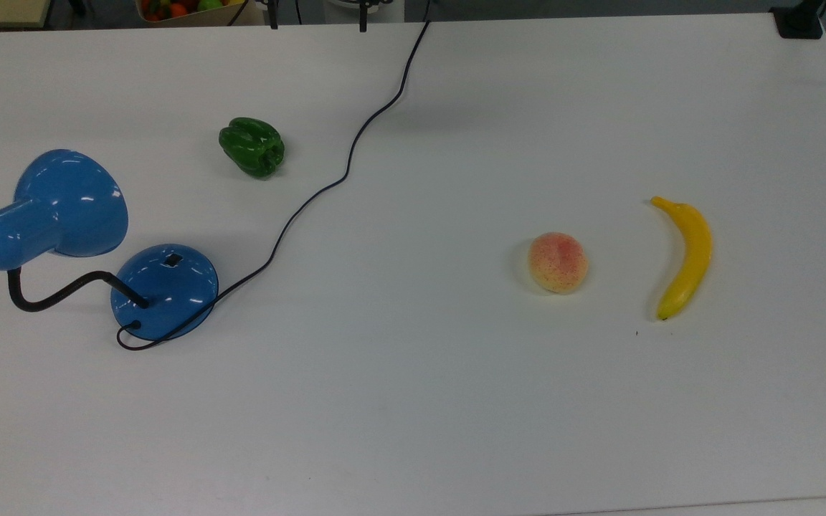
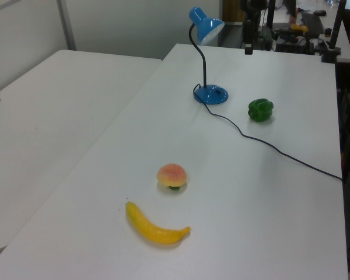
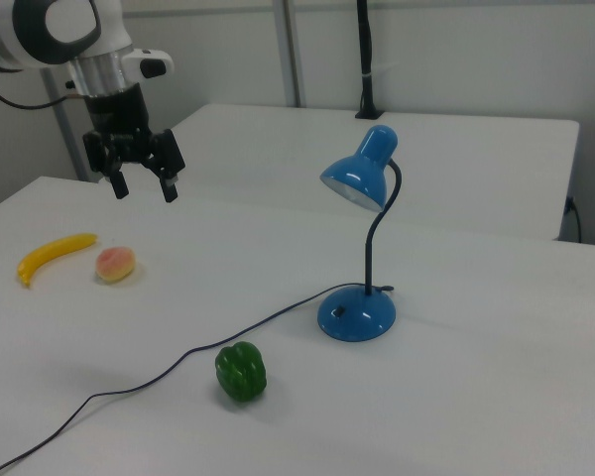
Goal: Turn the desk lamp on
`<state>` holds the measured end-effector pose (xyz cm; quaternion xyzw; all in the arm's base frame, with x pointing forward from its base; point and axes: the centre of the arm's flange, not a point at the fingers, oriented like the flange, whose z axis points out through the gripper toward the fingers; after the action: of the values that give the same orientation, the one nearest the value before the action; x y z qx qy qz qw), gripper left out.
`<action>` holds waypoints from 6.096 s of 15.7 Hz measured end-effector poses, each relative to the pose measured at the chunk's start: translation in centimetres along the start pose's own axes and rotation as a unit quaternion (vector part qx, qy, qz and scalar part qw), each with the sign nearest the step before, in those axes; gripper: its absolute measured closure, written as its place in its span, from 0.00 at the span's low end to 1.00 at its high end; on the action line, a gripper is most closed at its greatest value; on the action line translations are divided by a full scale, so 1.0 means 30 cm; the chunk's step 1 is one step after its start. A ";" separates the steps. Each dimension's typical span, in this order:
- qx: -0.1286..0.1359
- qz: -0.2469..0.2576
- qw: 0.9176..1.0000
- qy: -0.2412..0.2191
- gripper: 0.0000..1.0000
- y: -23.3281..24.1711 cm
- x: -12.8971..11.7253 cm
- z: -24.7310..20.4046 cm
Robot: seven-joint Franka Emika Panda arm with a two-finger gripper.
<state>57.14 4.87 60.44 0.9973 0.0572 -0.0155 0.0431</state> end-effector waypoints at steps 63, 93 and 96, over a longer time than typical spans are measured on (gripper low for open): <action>-0.031 0.172 0.971 0.161 0.99 0.575 0.271 0.901; -0.030 0.178 0.962 0.205 0.99 0.623 0.295 0.949; -0.030 0.178 0.962 0.205 0.99 0.623 0.297 0.950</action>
<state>67.40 -15.14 33.32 0.9715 -0.1132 0.1989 0.0625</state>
